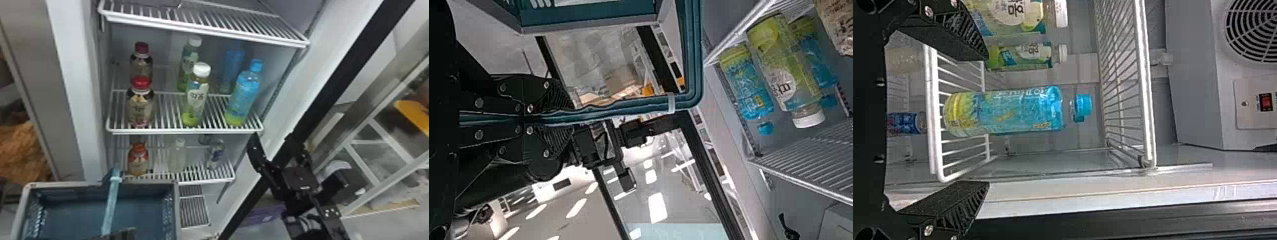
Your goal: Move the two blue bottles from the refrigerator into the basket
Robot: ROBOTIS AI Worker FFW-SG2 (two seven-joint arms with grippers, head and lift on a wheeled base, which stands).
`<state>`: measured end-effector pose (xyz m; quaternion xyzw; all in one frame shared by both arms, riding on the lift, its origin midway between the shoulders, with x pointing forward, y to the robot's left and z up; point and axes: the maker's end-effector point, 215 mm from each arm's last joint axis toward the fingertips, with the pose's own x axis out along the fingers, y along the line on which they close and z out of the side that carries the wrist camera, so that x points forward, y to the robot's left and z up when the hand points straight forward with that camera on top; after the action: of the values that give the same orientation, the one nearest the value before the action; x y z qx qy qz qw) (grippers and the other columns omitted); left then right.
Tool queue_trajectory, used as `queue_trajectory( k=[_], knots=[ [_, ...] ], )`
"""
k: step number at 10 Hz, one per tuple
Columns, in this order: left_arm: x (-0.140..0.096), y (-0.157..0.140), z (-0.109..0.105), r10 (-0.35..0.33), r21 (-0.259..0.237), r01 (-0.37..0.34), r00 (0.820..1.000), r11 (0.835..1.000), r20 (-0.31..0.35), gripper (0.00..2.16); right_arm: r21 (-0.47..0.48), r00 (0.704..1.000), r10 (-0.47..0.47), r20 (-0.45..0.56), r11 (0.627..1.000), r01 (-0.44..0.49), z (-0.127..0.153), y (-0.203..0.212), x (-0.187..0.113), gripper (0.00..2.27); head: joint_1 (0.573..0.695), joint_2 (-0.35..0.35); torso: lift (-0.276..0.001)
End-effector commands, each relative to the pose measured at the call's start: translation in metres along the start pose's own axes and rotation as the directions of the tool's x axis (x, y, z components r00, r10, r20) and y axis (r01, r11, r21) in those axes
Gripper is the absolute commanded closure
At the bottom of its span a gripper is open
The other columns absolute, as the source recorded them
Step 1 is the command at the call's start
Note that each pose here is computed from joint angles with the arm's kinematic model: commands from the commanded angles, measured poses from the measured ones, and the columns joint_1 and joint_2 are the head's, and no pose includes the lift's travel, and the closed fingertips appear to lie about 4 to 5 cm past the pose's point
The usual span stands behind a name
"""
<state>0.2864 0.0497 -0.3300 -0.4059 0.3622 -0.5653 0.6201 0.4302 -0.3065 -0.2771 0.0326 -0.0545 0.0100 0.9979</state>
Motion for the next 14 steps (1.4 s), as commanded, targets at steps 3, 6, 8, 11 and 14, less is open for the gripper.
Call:
queue_trajectory(
  k=[3,6,8,11,14],
  knots=[
    [0.001,0.001,-0.001,-0.002,-0.008,0.002,1.0,1.0,-0.003,1.2,0.015,1.0,0.001,0.022,1.0,-0.002,-0.003,0.005,0.028,0.12,0.695,-0.35,0.0],
    [0.002,0.002,-0.002,-0.004,-0.012,0.003,1.0,1.0,-0.007,1.2,0.013,0.999,0.006,0.042,1.0,-0.007,0.002,0.01,0.05,0.12,0.695,-0.35,0.0],
    [0.003,0.003,-0.003,-0.004,-0.015,0.004,1.0,1.0,-0.008,1.2,0.007,0.999,0.004,0.047,1.0,-0.004,0.005,0.012,0.059,0.12,0.695,-0.35,0.0],
    [0.003,0.004,-0.004,-0.004,-0.02,0.004,1.0,1.0,-0.01,1.2,0.004,0.998,0.015,0.055,1.0,-0.016,0.008,0.016,0.08,0.12,0.695,-0.347,0.0],
    [0.004,0.005,-0.004,-0.007,-0.023,0.007,1.0,1.0,-0.011,1.2,0.01,0.998,0.028,0.057,1.0,-0.029,0.006,0.022,0.097,0.12,0.695,-0.33,0.0]
  ],
)
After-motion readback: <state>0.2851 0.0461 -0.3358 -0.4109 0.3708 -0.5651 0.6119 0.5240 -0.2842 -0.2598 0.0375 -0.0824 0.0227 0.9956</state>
